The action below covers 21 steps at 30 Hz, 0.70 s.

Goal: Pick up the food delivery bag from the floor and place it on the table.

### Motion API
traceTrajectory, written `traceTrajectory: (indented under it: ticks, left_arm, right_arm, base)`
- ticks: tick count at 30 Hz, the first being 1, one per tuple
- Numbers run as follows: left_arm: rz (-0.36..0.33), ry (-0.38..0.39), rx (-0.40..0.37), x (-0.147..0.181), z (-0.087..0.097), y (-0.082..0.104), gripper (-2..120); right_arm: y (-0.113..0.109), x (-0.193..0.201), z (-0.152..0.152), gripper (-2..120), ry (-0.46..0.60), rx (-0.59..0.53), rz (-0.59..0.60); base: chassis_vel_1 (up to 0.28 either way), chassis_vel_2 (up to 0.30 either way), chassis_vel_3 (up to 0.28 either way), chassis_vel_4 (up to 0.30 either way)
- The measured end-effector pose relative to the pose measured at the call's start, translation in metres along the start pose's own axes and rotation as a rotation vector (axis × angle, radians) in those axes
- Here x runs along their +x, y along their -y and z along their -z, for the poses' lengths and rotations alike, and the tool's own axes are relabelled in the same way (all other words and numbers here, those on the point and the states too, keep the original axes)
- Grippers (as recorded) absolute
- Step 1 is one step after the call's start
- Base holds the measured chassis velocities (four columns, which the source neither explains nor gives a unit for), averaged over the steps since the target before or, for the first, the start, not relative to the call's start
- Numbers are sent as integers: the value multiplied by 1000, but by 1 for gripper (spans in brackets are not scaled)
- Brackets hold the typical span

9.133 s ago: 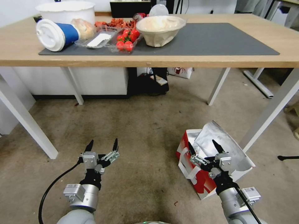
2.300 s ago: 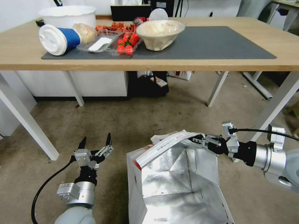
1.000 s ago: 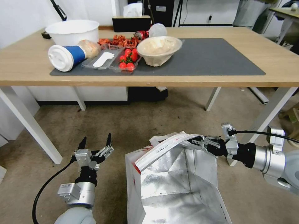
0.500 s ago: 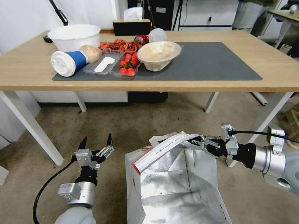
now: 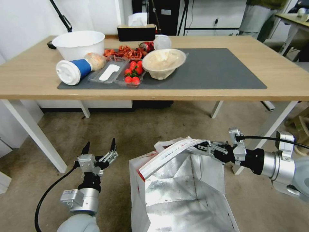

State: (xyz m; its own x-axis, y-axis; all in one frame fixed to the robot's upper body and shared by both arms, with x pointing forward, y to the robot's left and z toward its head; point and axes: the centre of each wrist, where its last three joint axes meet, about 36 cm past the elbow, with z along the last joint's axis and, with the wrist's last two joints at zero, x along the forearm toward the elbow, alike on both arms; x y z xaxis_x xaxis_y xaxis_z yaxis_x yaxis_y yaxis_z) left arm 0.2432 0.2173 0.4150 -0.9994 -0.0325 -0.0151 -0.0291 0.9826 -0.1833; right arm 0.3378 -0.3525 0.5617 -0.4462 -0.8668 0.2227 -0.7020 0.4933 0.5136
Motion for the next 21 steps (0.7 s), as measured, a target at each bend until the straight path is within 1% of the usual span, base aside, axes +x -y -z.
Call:
traceTrajectory:
  ticks: [21]
  left_arm:
    - [2, 0, 0, -1, 0, 0, 100]
  right_arm:
    - [0, 0, 2, 0, -3, 7, 4]
  base:
    - [0, 0, 0, 0]
